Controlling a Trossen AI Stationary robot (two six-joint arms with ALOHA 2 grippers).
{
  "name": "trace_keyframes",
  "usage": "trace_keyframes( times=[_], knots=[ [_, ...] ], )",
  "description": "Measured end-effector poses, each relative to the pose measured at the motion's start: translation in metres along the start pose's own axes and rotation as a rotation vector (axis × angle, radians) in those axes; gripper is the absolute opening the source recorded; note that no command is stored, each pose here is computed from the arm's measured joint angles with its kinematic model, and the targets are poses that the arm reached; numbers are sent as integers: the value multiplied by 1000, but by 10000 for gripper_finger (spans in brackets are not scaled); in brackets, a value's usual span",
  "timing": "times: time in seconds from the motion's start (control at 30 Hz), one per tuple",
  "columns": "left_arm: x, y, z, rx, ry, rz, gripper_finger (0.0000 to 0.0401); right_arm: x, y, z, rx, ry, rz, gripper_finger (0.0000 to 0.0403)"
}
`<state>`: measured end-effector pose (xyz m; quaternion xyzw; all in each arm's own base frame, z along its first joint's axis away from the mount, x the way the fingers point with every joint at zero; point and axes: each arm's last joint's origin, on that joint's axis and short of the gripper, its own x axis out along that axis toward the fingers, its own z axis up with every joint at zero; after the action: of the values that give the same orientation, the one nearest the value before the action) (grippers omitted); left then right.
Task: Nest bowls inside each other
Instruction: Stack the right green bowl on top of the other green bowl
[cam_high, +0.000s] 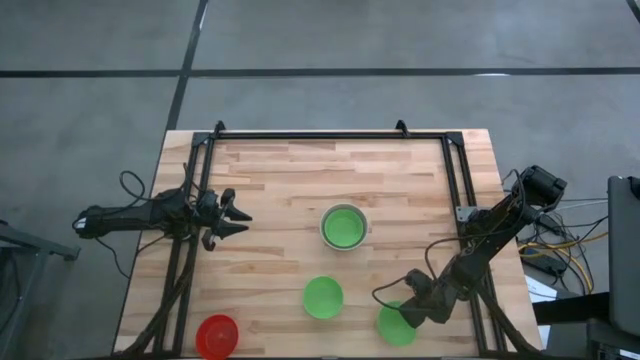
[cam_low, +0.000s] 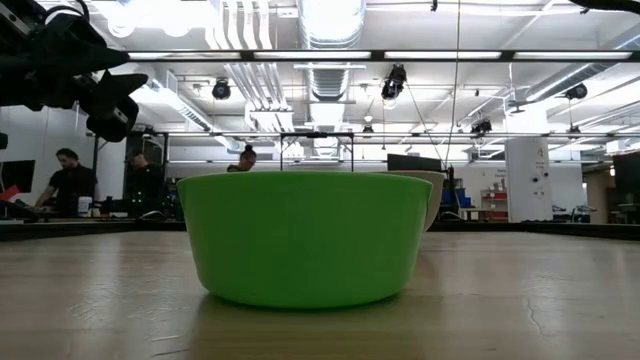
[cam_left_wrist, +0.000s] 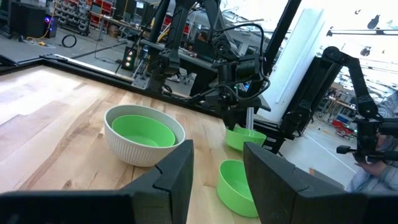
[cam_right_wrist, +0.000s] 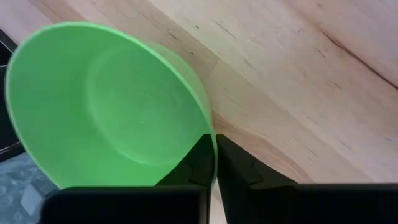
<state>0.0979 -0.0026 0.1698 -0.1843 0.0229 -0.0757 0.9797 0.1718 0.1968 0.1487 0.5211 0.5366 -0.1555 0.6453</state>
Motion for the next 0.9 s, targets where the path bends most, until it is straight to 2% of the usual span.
trace_keyframes(
  times=[0.53,0.9],
  knots=[
    [0,0,0,0,0,0,145,-3,2,1,-22,-50,27,9],
    [0,0,0,0,0,0,145,-34,16,6,-67,-164,13,8]
  ],
)
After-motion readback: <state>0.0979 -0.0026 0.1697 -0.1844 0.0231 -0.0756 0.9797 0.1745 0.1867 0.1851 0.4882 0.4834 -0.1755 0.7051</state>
